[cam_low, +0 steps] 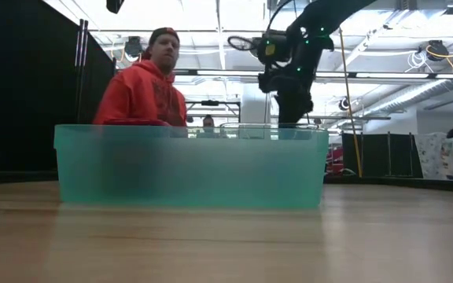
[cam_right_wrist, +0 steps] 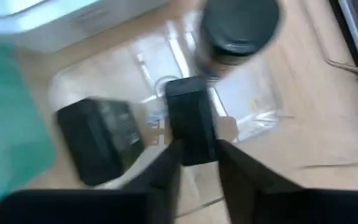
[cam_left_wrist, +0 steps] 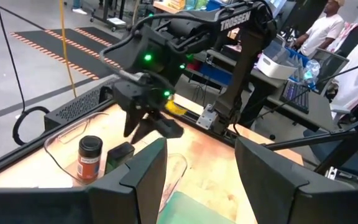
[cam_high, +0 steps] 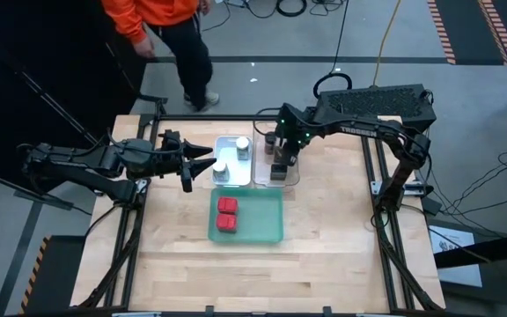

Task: Sort spices by type
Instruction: Put the black spice can into the transparent bin, then return to Home Position

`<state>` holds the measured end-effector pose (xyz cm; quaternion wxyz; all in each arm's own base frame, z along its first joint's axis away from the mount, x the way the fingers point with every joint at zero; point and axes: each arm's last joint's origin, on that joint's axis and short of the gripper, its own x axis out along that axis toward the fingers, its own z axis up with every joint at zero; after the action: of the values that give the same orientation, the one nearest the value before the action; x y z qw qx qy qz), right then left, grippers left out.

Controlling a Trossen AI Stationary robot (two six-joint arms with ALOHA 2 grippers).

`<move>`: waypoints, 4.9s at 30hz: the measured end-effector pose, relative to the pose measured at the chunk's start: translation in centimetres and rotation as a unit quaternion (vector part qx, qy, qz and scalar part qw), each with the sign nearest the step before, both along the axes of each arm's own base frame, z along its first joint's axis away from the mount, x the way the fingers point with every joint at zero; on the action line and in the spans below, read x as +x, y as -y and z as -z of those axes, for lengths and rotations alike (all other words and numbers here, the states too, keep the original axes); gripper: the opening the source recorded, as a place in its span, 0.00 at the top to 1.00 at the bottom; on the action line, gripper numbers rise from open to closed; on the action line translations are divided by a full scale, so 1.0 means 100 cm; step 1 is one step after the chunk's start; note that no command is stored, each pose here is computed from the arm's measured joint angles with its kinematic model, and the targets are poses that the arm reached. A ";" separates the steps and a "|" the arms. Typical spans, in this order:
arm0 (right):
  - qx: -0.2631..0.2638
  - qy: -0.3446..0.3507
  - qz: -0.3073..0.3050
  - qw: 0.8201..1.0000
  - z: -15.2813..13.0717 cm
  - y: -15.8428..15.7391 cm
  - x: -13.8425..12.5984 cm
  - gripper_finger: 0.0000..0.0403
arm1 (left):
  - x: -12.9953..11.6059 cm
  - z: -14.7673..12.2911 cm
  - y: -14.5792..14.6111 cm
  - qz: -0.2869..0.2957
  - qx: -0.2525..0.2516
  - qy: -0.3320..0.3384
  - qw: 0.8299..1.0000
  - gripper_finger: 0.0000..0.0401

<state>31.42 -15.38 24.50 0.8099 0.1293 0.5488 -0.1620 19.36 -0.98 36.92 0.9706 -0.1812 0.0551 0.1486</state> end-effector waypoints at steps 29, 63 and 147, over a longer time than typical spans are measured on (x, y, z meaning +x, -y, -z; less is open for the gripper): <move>-0.027 0.027 0.071 0.997 0.021 -0.017 0.033 1.00 | 0.000 0.000 -0.001 -0.011 0.018 -0.007 1.000 0.51; 0.025 0.041 0.189 0.981 0.019 -0.013 0.028 1.00 | 0.000 0.000 -0.001 -0.024 0.020 -0.005 1.000 0.51; -0.121 0.431 -0.049 0.893 -0.080 -0.117 -0.060 1.00 | -0.022 -0.008 -0.005 0.096 0.083 0.087 0.988 0.51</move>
<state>25.39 -3.71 32.51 0.9831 0.0605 0.1277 -0.1160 17.19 -0.52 37.71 0.9931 -0.1059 -0.0246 0.0429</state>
